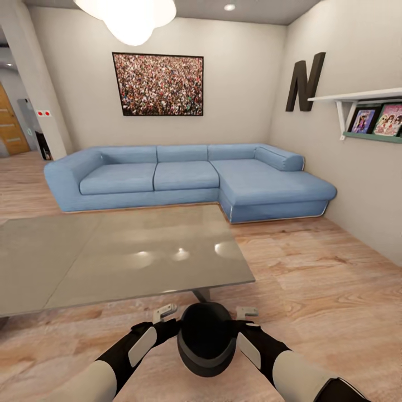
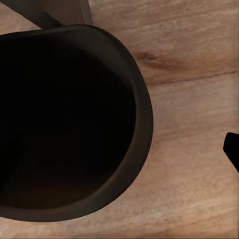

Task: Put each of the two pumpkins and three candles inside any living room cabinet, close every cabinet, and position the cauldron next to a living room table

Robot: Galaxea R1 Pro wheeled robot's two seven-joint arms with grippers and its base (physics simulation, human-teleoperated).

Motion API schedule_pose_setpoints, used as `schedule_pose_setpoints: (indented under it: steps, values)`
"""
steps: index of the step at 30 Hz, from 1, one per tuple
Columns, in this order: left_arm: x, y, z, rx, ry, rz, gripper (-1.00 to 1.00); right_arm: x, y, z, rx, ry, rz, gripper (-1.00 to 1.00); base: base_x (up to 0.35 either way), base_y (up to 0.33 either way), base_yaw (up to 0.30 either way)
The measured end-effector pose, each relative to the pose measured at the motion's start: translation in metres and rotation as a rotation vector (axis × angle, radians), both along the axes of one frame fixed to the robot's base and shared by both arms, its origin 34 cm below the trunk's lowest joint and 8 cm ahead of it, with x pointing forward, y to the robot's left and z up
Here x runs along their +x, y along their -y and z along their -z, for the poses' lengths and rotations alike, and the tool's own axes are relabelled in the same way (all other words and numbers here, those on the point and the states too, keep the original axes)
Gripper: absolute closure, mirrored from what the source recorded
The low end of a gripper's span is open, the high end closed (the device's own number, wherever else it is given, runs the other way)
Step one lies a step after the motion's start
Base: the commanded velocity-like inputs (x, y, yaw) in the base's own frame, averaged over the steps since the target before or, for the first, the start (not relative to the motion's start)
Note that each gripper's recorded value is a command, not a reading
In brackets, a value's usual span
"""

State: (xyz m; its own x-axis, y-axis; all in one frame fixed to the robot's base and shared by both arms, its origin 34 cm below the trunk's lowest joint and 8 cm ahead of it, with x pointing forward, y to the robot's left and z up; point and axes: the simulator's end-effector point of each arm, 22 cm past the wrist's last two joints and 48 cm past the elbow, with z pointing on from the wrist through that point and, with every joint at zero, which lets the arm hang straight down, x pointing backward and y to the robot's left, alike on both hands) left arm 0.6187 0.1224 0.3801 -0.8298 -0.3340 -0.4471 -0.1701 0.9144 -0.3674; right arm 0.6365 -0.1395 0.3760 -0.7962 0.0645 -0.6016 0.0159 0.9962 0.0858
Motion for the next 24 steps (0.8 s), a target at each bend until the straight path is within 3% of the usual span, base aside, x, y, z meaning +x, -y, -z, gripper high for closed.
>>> schedule_pose_setpoints:
  steps: [9,24]
  values:
    - [0.005,0.000,-0.020,0.000,0.000,0.000,-1.00,0.005,0.000,-0.020,0.000,0.000,-0.001,-1.00,-0.037,0.011,0.000]
    - [0.012,0.001,-0.052,-0.001,-0.002,0.000,-1.00,0.012,0.000,-0.052,0.000,-0.001,-0.001,-1.00,-0.275,0.120,0.000]
